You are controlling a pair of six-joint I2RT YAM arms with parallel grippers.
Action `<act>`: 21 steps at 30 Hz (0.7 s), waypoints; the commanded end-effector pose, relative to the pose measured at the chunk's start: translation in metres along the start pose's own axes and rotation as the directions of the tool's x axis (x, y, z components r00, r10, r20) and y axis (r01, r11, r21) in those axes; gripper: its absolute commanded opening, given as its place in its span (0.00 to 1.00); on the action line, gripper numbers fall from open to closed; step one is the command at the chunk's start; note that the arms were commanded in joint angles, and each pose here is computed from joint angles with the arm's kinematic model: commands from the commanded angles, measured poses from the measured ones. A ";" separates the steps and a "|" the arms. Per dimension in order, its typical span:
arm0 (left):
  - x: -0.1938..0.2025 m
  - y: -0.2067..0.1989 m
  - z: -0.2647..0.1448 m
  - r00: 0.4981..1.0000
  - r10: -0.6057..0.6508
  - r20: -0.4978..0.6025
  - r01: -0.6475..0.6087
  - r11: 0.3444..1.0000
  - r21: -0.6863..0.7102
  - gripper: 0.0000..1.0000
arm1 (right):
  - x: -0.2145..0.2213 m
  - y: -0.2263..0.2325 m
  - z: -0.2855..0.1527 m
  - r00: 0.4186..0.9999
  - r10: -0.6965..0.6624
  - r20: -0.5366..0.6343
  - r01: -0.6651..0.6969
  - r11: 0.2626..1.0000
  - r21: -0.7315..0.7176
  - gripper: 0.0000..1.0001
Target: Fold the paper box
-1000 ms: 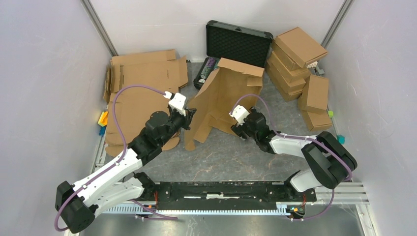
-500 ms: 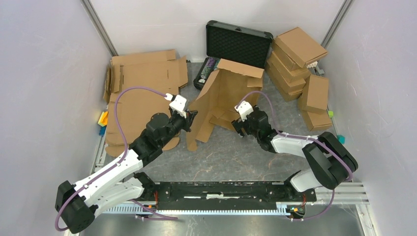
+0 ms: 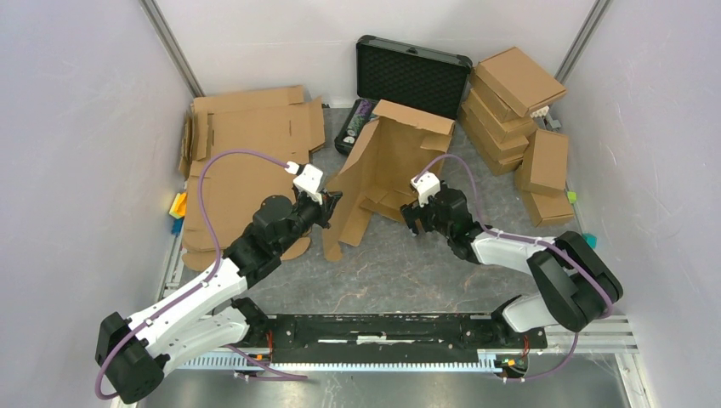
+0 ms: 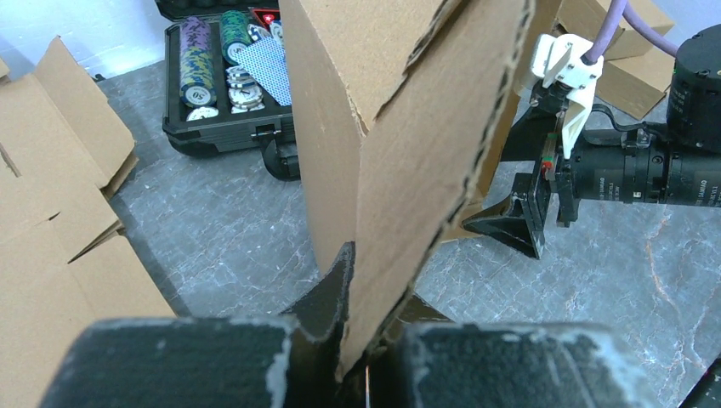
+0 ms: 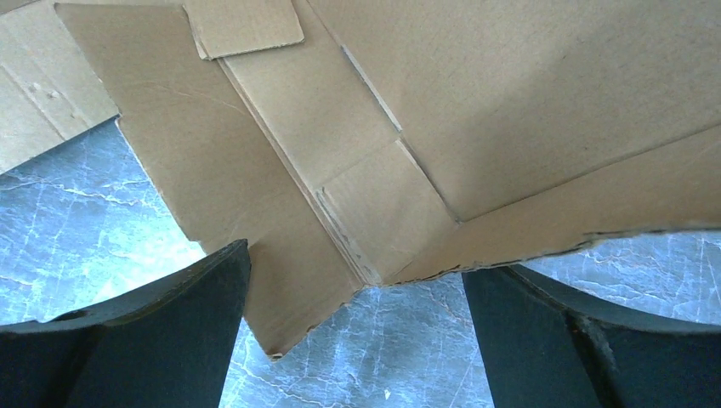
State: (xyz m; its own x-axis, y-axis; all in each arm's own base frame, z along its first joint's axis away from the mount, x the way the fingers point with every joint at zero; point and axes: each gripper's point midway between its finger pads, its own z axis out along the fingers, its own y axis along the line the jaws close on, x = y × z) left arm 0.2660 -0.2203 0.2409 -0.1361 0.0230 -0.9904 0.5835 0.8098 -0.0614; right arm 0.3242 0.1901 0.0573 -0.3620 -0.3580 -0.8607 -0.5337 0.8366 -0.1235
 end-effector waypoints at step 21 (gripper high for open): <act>0.003 -0.007 0.001 0.999 -0.038 -0.012 0.039 0.999 0.030 0.10 | -0.032 0.011 -0.004 0.977 0.168 0.134 -0.135 0.966 -0.222 0.98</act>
State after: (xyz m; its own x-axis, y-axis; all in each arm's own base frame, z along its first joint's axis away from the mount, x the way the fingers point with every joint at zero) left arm 0.2660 -0.2204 0.2406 -0.1372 0.0234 -0.9903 0.5837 0.8096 -0.0617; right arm 0.3251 0.1982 0.0668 -0.3955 -0.2049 -0.8953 -0.5896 0.8041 0.0765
